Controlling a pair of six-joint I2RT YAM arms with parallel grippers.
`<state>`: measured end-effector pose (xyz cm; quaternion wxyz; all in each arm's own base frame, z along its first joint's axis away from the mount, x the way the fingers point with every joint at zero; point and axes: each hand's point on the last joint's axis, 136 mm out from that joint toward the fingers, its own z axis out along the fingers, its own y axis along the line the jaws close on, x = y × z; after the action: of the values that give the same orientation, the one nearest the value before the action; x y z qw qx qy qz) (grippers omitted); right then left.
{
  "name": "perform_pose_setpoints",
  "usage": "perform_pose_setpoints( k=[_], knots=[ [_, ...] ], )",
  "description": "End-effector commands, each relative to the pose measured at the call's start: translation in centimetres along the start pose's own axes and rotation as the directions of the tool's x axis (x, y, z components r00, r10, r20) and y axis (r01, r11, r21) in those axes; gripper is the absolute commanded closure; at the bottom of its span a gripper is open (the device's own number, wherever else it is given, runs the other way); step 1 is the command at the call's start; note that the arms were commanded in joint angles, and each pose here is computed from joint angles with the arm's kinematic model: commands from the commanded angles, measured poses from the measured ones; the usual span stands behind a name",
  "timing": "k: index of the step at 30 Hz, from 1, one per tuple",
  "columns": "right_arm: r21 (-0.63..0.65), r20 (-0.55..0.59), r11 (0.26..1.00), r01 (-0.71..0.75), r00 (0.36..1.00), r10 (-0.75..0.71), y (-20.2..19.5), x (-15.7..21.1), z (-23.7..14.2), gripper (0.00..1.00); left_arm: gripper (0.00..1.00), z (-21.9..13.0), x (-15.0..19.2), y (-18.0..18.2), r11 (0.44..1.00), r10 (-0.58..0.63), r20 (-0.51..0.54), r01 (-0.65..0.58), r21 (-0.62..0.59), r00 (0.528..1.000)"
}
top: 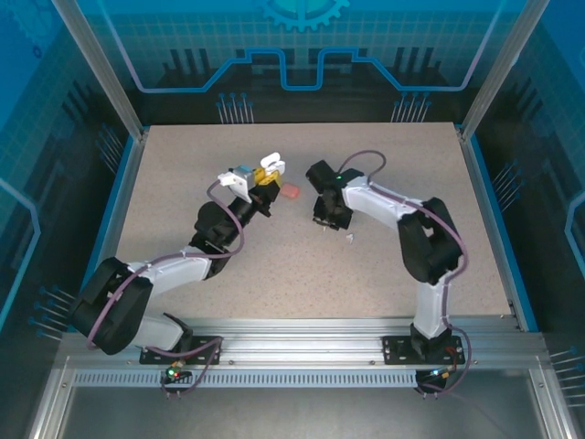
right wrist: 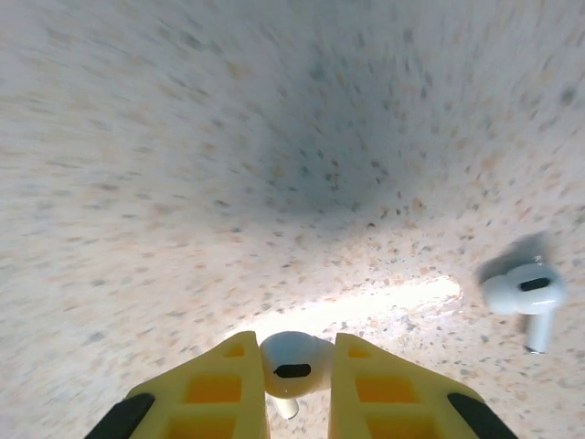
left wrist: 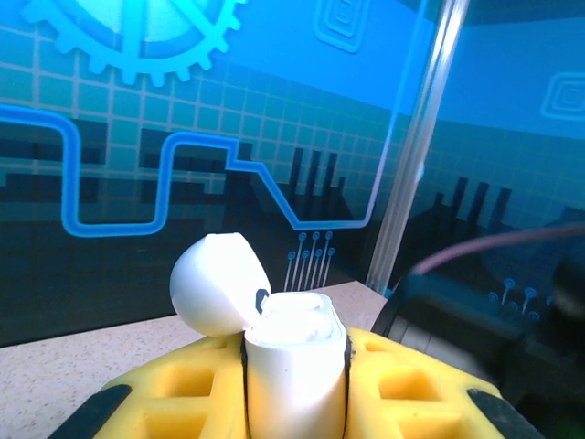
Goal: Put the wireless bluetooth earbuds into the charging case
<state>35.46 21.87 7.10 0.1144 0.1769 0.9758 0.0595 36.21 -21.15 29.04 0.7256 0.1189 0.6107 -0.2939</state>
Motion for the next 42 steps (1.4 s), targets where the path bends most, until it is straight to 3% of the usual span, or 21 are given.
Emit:
perform_pose_setpoints(
  k=[1, 6, 12, 18, 22, 25, 31, 42],
  knots=[
    [-0.11, 0.219, 0.987, 0.115, 0.972, -0.089, 1.9, -3.2, -5.4, 0.87, 1.0, -0.5, -2.1, -2.2, 0.991, 0.067, 0.054, -0.073, 0.111, 0.996],
    [-0.223, 0.422, 0.946, 0.236, 0.898, -0.125, 3.2, -5.5, -13.0, 0.88, 1.0, 0.0, -3.3, -3.5, 0.98, 0.095, 0.071, -0.106, 0.169, 0.993],
    [-0.33, 0.64, 0.861, 0.387, 0.762, -0.097, 4.6, -7.3, -22.6, 0.87, 1.0, 0.7, -3.3, -4.4, 0.964, 0.136, 0.077, -0.15, 0.221, 0.988],
    [-0.418, 0.771, 0.732, 0.538, 0.637, -0.028, 6.4, -7.1, -30.0, 0.87, 1.0, 1.9, -4.4, -5.7, 0.947, 0.19, 0.107, -0.211, 0.243, 0.976],
    [-0.45, 0.82, 0.643, 0.62, 0.572, 0.023, 7.5, -6.5, -33.3, 0.87, 1.0, 3.2, -5.1, -7.2, 0.915, 0.312, 0.142, -0.338, 0.22, 0.939],
    [-0.456, 0.844, 0.587, 0.669, 0.535, 0.045, 8.3, -5.7, -34.8, 0.87, 1.0, 4.1, -5.6, -7.9, 0.895, 0.374, 0.185, -0.406, 0.186, 0.909],
    [-0.479, 0.851, 0.536, 0.695, 0.517, 0.09, 8.8, -4.7, -35.8, 0.86, 1.0, 5.3, -6.3, -7.8, 0.897, 0.39, 0.222, -0.423, 0.126, 0.893],
    [-0.495, 0.839, 0.533, 0.686, 0.536, 0.089, 8.9, -3.6, -34.2, 0.86, 1.0, 6.1, -7.0, -7.7, 0.9, 0.39, 0.232, -0.422, 0.106, 0.891]
  ],
)
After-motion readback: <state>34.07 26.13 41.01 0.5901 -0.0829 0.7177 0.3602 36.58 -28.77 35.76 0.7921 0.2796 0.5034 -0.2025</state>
